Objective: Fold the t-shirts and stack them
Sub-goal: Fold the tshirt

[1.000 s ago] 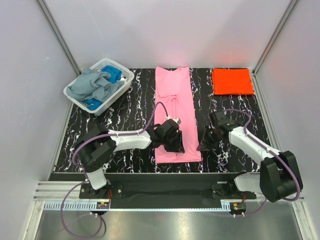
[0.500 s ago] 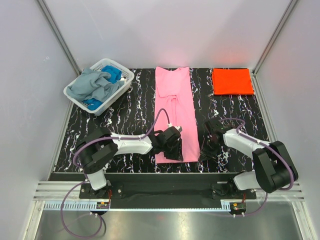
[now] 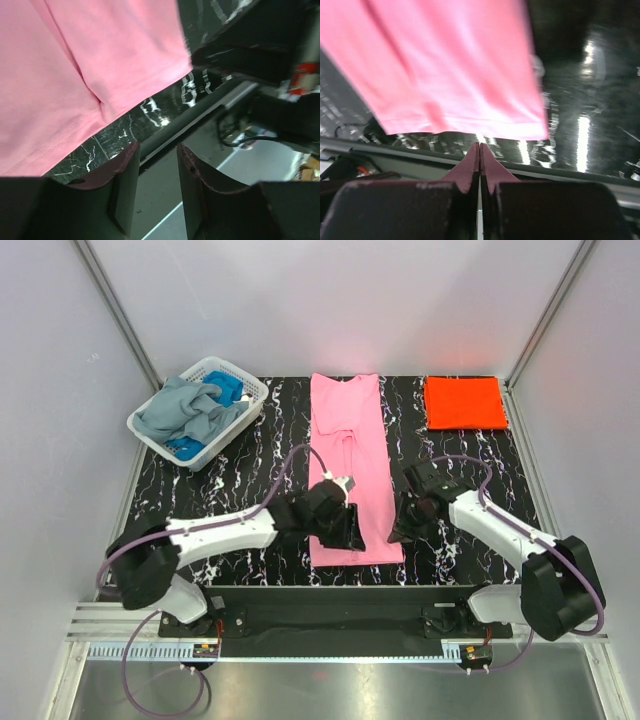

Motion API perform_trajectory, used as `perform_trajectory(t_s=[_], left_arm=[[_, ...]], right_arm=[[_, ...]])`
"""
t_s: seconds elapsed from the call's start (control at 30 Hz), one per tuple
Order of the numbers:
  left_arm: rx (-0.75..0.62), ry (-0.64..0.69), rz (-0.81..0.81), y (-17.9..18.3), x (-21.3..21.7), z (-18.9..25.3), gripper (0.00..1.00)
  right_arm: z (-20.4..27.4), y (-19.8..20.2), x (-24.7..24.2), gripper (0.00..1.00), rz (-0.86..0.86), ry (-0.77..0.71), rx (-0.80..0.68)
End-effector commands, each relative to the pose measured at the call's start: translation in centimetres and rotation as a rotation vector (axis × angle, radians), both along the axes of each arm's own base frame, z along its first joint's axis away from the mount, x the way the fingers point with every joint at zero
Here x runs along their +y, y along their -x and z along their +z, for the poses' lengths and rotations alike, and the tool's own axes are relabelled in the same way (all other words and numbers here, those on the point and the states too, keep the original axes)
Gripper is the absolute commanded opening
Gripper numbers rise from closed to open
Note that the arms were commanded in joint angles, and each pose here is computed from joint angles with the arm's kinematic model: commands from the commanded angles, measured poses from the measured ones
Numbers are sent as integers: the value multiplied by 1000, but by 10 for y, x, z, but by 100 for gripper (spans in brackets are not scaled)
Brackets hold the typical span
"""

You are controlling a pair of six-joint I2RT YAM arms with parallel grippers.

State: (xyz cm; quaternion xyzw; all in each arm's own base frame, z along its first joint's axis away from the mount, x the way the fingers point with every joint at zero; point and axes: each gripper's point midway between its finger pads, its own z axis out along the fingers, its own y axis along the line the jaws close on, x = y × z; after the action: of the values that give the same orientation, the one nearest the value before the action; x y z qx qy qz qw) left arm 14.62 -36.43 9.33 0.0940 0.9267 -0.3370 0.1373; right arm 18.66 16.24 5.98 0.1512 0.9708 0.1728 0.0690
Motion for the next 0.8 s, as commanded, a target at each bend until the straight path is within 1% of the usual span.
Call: perform_trajectory(t_s=[0.0, 0.03, 0.07, 0.1, 0.13, 0.17, 0.2, 0.23, 0.3, 0.4, 0.43, 0.5, 0.53, 0.6, 0.7, 0.73, 0.77], left_arm=[[-28, 16, 61, -14, 29, 16, 41], [-34, -13, 89, -17, 40, 10, 40], [-41, -11, 105, -18, 48, 12, 40], [-25, -37, 125, -17, 62, -1, 39], [-20, -33, 132, -15, 66, -4, 39], [-14, -41, 138, -10, 74, -11, 37], [-5, -44, 150, -9, 78, -15, 36], [-2, -43, 157, -8, 81, -18, 35], [18, -70, 169, -1, 91, -34, 30], [47, -97, 181, 6, 102, -53, 27], [51, -131, 195, 7, 109, -61, 26], [55, -221, 230, 9, 126, -75, 23], [61, -288, 254, 12, 141, -84, 22], [50, -320, 279, 15, 154, -88, 21], [27, -318, 296, 15, 162, -81, 21], [16, -304, 297, 13, 159, -75, 21], [-13, -256, 297, 6, 151, -59, 21]], right_arm=[[28, -17, 36, 0, 31, -103, -83], [27, -19, 45, 0, 47, -116, -79], [34, -22, 61, 0, 83, -150, -109], [35, -24, 70, 0, 92, -162, -111], [29, -24, 78, 0, 110, -164, -94], [32, -29, 91, 0, 130, -198, -111], [30, -25, 101, 0, 157, -211, -103], [18, -24, 107, 0, 167, -210, -69], [13, -21, 124, 0, 213, -240, -67], [-12, -14, 132, 0, 243, -218, -18], [-16, -13, 134, 0, 251, -215, -17], [-31, -9, 127, 0, 246, -160, -20], [-35, -4, 131, 0, 263, -162, -34], [-44, 9, 132, 0, 273, -176, 3], [-42, 8, 135, 0, 279, -182, -10], [-38, 5, 137, 0, 280, -187, -22], [-33, 3, 138, 0, 280, -192, -31]])
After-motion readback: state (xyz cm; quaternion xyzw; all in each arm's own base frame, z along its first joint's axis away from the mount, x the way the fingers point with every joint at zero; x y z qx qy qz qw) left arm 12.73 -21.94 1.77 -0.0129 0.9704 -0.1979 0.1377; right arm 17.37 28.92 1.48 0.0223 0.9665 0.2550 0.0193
